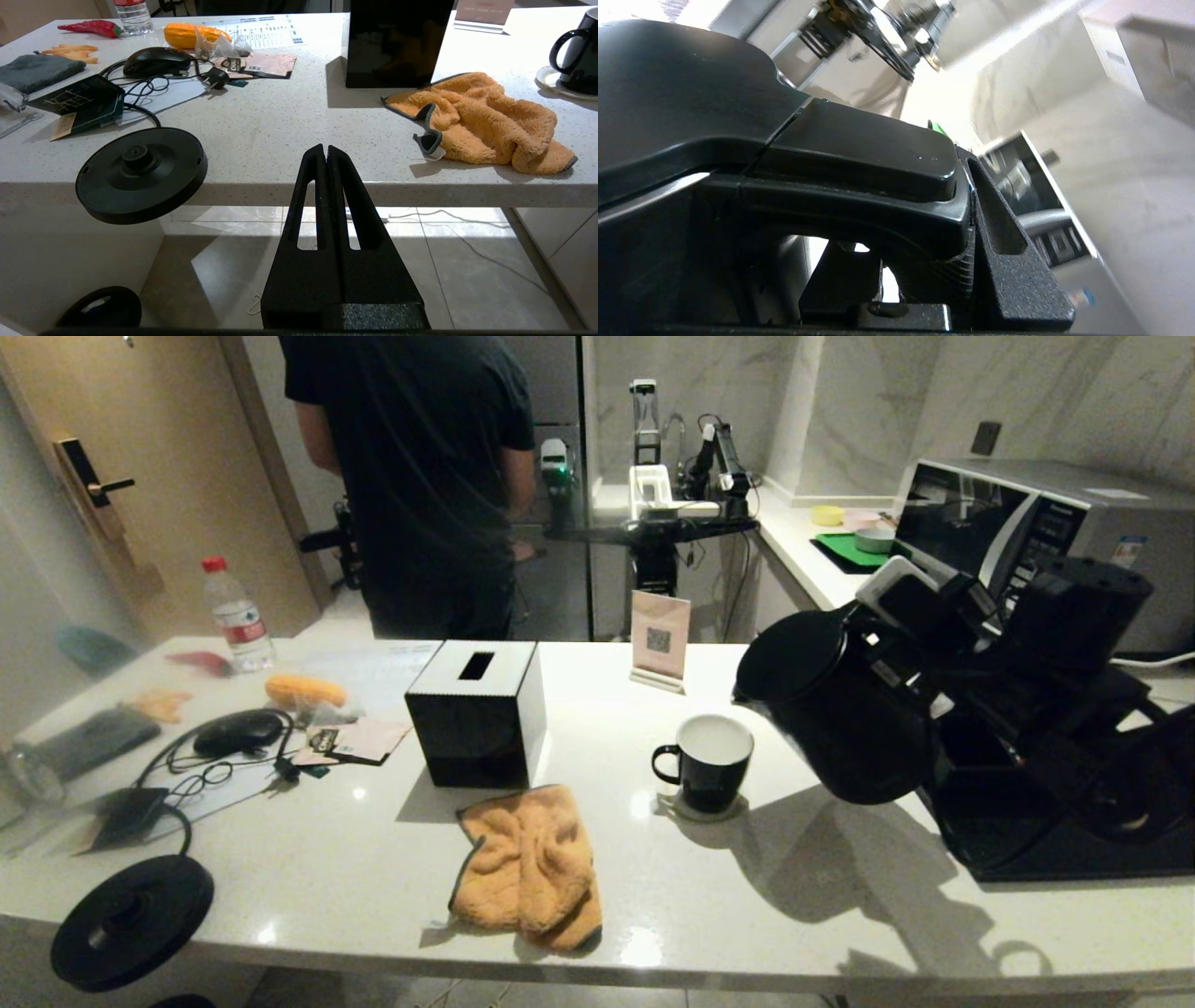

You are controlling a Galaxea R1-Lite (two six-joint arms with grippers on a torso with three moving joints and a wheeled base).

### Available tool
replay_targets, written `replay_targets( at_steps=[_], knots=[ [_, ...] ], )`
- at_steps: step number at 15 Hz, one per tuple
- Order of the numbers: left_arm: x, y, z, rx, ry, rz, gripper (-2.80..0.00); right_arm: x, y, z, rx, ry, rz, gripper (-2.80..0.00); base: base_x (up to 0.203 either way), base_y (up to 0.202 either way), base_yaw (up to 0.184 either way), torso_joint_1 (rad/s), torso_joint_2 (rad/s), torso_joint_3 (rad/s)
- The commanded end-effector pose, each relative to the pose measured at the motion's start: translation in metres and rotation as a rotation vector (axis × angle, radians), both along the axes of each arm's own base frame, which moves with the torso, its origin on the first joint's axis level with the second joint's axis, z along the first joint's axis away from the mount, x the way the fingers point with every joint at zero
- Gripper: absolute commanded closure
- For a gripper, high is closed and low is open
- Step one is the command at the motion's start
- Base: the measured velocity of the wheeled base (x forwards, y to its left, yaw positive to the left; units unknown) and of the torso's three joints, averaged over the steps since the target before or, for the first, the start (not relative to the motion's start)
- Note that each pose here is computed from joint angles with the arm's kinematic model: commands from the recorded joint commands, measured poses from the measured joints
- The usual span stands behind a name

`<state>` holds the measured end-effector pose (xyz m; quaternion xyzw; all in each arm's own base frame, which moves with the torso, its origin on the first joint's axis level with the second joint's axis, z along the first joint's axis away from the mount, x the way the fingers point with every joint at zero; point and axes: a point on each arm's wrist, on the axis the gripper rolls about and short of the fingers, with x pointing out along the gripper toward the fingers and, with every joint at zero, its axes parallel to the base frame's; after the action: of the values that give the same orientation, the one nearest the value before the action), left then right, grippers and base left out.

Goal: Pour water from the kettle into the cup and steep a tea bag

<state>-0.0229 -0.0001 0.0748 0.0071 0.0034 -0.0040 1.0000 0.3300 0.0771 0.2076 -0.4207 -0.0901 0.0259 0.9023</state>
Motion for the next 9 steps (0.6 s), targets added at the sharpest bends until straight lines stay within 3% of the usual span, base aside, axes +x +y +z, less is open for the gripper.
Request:
replay_targets(
  at_steps=[1,9],
  knots=[
    [0.0001,0.0000,-0.0001,0.001,0.001,0.000,0.00,0.0003,0.0004,0.0006,-0.029,-0.011,0.021,0.00,0.000,0.000,0.000,0.000,0.00,0.000],
    [0.0001,0.0000,-0.0001,0.001,0.001,0.000,0.00,0.0027,0.0013,-0.0039,-0.078,-0.003,0.030,0.00,0.000,0.000,0.000,0.000,0.00,0.000]
  ],
)
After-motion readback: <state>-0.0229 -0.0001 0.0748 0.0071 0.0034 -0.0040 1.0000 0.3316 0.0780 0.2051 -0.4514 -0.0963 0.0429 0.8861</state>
